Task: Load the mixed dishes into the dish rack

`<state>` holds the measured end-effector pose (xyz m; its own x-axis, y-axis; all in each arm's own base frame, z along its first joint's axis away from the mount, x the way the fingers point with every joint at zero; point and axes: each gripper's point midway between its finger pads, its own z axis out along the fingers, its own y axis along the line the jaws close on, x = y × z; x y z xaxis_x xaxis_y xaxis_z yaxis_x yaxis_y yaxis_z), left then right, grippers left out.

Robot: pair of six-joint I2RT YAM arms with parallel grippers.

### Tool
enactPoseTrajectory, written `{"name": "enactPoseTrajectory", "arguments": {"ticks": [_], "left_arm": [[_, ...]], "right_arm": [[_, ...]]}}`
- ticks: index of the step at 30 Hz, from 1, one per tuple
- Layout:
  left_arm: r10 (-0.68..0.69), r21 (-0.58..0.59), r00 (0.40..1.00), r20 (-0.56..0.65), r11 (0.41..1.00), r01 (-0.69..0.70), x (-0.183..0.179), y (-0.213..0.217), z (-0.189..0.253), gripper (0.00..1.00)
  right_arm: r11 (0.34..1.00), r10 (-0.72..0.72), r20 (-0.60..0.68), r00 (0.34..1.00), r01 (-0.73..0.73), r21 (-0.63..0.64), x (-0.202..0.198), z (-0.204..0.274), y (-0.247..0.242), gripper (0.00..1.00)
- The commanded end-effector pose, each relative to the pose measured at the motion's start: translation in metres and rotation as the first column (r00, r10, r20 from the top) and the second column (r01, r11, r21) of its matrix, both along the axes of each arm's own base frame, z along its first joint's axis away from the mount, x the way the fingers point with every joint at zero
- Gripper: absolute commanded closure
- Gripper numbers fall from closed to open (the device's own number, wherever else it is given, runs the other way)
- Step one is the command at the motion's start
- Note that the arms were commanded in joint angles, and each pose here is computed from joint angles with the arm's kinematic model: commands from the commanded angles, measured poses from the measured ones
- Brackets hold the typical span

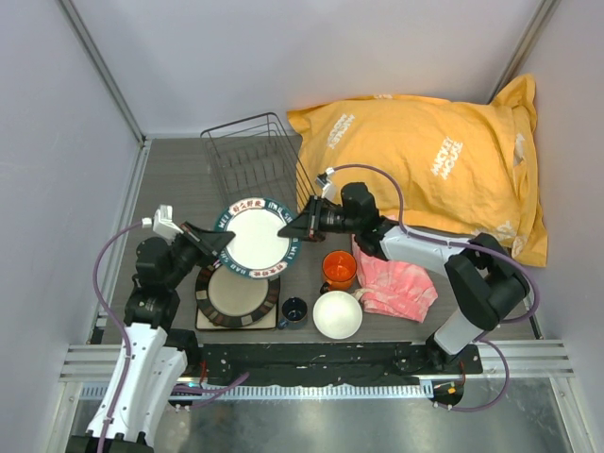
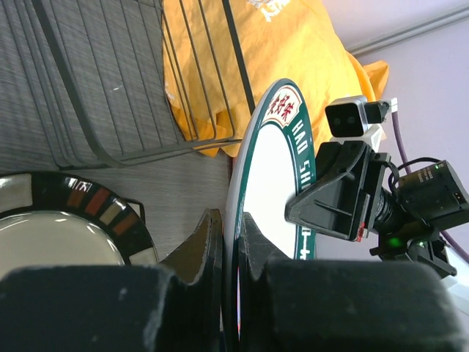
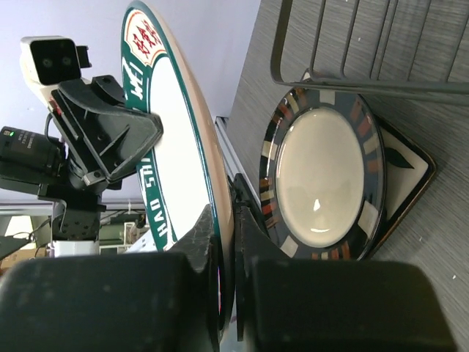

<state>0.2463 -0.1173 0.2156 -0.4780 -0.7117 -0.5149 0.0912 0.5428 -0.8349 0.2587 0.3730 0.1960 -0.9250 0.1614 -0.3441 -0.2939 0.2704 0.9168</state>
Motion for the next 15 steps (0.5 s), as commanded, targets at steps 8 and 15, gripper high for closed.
{"name": "enactPoseTrajectory", "arguments": {"ticks": [8, 15], "left_arm": [[-0.03, -0.02, 0.995, 0.094, 0.999, 0.032, 0.01, -0.006, 0.02, 0.44], [-0.024, 0.028, 0.992, 0.121, 0.999, 0.02, 0.006, -0.002, 0.036, 0.0]], "right_arm": [[0.998, 0.0, 0.118, 0.993, -0.009, 0.07, 0.004, 0.045, 0.005, 0.99], [0.979, -0.128, 0.229, 0.965, 0.16, -0.126, 0.043, 0.046, -0.018, 0.99]]}}
